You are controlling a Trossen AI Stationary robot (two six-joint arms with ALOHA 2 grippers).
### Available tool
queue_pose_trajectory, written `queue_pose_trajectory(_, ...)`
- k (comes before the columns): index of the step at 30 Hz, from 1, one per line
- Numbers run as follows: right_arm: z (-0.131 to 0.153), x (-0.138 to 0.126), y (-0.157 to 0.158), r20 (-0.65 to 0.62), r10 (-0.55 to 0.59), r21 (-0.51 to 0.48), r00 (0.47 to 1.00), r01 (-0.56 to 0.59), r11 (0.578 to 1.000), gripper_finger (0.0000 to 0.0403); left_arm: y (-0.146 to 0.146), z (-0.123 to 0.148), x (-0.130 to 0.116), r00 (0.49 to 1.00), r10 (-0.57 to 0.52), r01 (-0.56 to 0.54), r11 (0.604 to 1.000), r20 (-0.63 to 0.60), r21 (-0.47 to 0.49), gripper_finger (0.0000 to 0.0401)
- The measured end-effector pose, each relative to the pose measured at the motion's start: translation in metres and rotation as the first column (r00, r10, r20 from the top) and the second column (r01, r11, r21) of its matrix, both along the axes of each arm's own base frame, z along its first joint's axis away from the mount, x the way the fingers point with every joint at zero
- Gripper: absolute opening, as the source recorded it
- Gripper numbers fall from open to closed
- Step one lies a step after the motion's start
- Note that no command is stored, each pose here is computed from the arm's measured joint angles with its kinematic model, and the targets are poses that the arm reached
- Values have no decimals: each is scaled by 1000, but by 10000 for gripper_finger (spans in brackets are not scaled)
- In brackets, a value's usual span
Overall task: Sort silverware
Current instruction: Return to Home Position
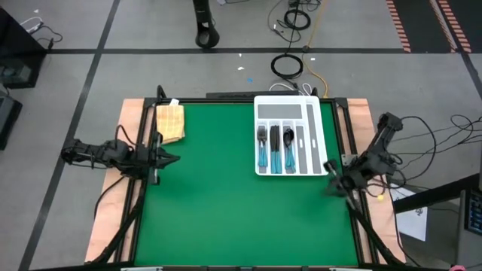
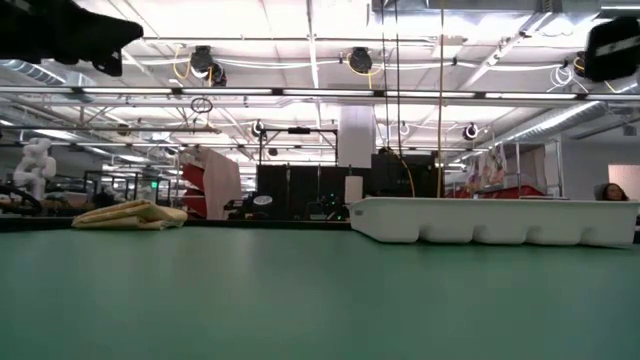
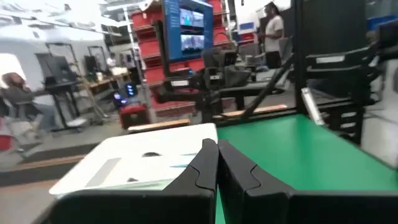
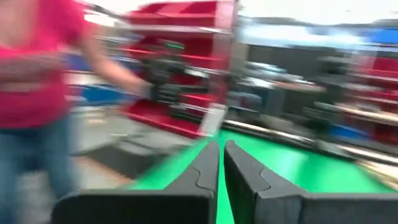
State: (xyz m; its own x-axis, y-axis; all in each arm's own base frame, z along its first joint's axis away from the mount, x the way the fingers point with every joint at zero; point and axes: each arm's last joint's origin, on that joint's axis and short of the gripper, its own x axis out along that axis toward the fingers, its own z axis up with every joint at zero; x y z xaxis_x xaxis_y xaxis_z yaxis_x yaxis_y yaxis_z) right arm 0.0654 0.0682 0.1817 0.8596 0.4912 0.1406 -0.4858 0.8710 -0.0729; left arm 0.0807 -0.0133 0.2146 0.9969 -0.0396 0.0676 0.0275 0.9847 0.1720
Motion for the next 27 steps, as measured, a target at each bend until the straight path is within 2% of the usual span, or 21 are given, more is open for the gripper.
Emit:
queue_pose_trajectory(2, -1, 5, -6, -19, -171, -2, 985, 171, 985, 16, 1, 0, 0, 999, 43, -43, 999, -2, 25, 7)
queue_pose_trajectory(5, -3, 11, -18, -58, -419, 6, 906, 420, 908, 16, 5, -1, 0, 987, 163, -162, 986, -7, 25, 7)
queue_pose_trajectory(7, -6, 15, -23, -71, -493, -10, 867, 494, 869, 16, 6, 0, 0, 978, 211, -211, 977, -3, 43, 7)
queue_pose_trajectory(8, -6, 16, -26, -69, -502, -15, 862, 503, 864, 16, 6, 1, -1, 976, 215, -215, 975, 7, 53, 7)
queue_pose_trajectory(9, -6, 18, -27, -62, -493, -18, 868, 493, 870, 16, 7, 2, -1, 975, 219, -220, 973, 20, 64, 7)
queue_pose_trajectory(11, -1, 21, -29, -18, -413, 4, 910, 413, 911, 16, 8, 5, -1, 971, 234, -237, 968, 45, 86, 7)
queue_pose_trajectory(13, 7, 21, -29, 83, -233, 6, 969, 233, 972, 16, 9, 5, -1, 972, 230, -233, 967, 48, 105, 7)
queue_pose_trajectory(14, 8, 20, -28, 123, -122, -25, 985, 126, 992, 16, 9, 4, 0, 976, 214, -217, 970, 46, 109, 7)
queue_pose_trajectory(16, 5, 20, -27, 120, 29, -87, 992, -19, 996, 16, 8, 4, 0, 985, 169, -173, 978, 40, 117, 7)
queue_pose_trajectory(18, -4, 23, -29, 3, 11, -72, 1000, -11, 997, 16, 9, 0, 1, 989, 145, -144, 982, 5, 123, 7)
queue_pose_trajectory(20, -12, 26, -34, -138, -96, -3, 986, 96, 995, 16, 10, -5, 1, 986, 162, -157, 983, -41, 97, 7)
queue_pose_trajectory(22, -14, 29, -37, -175, -153, 12, 973, 158, 987, 16, 11, -12, 4, 985, 161, -157, 985, -54, 77, 7)
queue_pose_trajectory(24, -15, 30, -37, -176, -141, -9, 974, 142, 990, 16, 11, -21, 8, 989, 137, -132, 988, -62, 78, 7)
queue_pose_trajectory(27, -17, 31, -37, -196, -142, -9, 970, 143, 990, 16, 12, -37, 13, 987, 155, -153, 987, -43, 49, 7)
